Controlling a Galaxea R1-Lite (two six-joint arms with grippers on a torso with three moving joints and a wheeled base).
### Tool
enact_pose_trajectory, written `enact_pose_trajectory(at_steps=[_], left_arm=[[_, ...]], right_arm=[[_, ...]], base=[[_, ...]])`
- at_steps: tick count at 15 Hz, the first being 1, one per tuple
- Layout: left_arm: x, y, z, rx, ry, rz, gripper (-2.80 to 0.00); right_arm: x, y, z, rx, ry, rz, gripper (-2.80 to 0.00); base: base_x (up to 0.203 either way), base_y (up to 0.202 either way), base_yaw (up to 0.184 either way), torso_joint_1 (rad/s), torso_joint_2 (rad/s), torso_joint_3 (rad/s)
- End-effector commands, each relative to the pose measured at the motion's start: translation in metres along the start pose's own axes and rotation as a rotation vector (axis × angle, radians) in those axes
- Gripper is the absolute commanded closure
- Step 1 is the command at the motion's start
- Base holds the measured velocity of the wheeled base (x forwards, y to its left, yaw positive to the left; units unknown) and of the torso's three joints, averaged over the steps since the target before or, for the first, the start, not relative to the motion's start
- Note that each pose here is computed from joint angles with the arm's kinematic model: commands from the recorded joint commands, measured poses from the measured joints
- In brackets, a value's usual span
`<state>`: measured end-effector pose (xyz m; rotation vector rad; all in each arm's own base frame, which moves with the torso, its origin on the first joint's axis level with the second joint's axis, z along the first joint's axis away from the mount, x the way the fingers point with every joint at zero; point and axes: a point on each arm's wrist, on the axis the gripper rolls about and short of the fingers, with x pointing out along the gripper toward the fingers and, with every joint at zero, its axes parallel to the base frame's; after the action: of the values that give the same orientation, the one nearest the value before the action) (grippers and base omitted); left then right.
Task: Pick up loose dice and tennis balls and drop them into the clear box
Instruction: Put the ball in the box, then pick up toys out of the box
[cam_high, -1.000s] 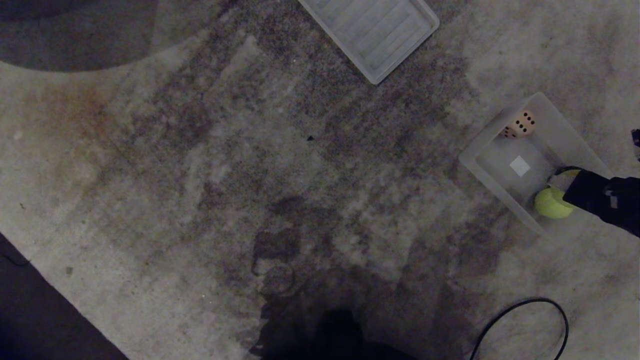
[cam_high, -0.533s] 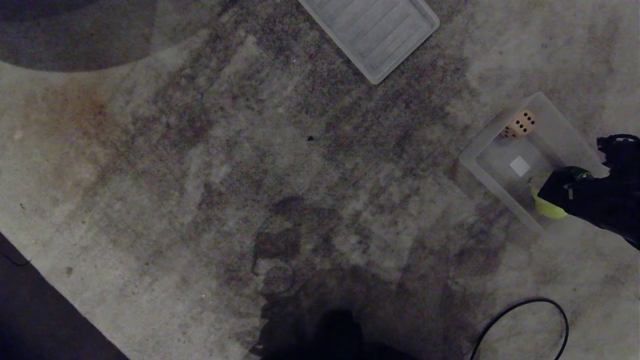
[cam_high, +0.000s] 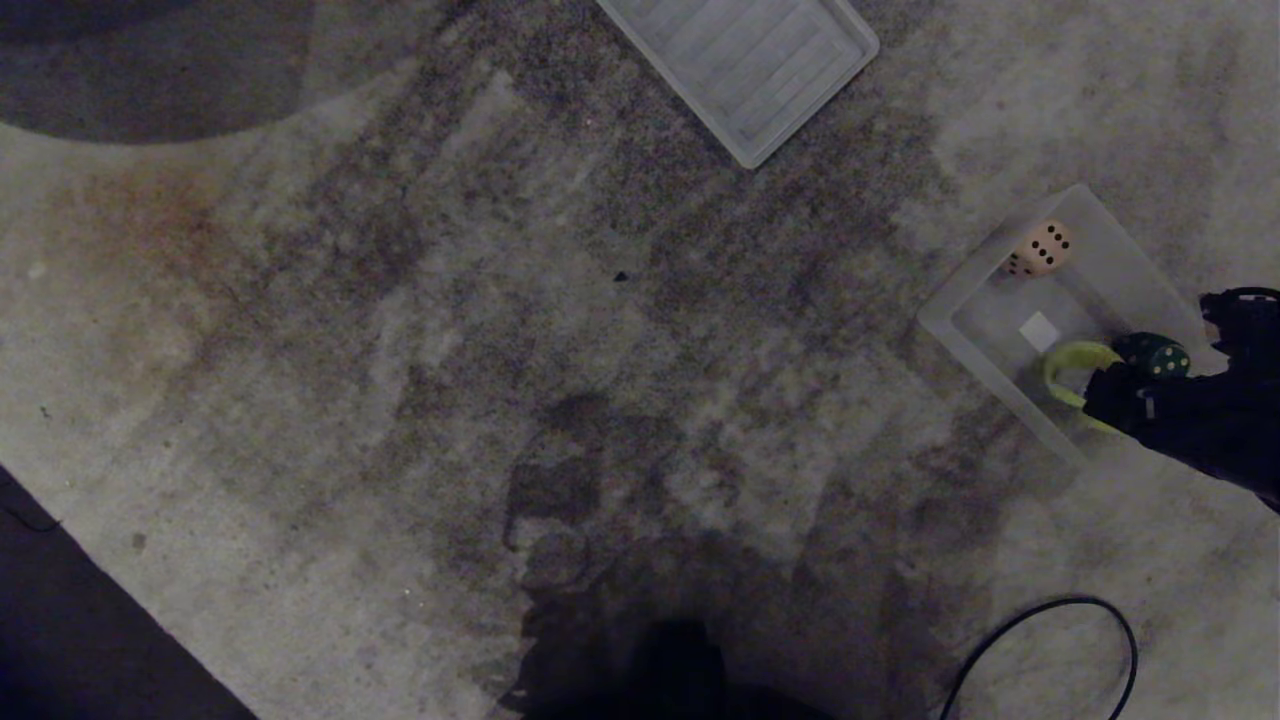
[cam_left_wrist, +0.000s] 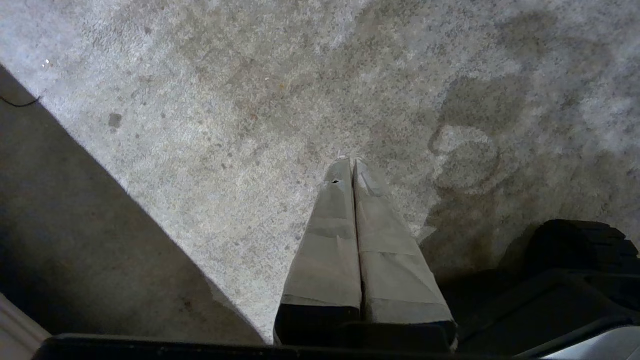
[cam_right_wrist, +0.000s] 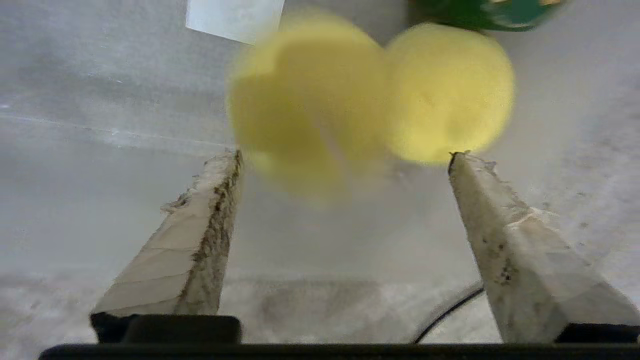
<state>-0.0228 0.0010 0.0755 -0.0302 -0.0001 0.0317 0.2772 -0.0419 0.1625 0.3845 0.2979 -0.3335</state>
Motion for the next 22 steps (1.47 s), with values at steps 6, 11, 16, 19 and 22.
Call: enact_pose_trajectory(at_steps=[6, 11, 16, 19, 22], left_arm=[[0.0, 0.0, 0.0, 0.0, 0.003, 0.001, 0.0], [0.0, 0.0, 0.0, 0.0, 0.003, 0.001, 0.0], [0.0, 0.0, 0.0, 0.0, 0.003, 0.001, 0.0], [0.0, 0.0, 0.0, 0.0, 0.003, 0.001, 0.0], [0.0, 0.0, 0.0, 0.0, 0.003, 0.001, 0.0]], right_arm=[[-0.11, -0.012, 0.003, -0.024, -0.049, 0.115, 0.0], [-0.189, -0.036, -0.037, -0.214, -0.038, 0.225, 0.0], [-0.237, -0.069, -0.1, -0.38, -0.043, 0.249, 0.0], [-0.244, -0.085, -0.133, -0.421, -0.046, 0.25, 0.0], [-0.238, -0.088, -0.142, -0.447, -0.046, 0.252, 0.0]], base=[[0.0, 0.0, 0.0, 0.0, 0.0, 0.0], [0.0, 0.0, 0.0, 0.0, 0.0, 0.0], [0.0, 0.0, 0.0, 0.0, 0.0, 0.0], [0.0, 0.0, 0.0, 0.0, 0.0, 0.0], [0.0, 0.0, 0.0, 0.0, 0.0, 0.0]])
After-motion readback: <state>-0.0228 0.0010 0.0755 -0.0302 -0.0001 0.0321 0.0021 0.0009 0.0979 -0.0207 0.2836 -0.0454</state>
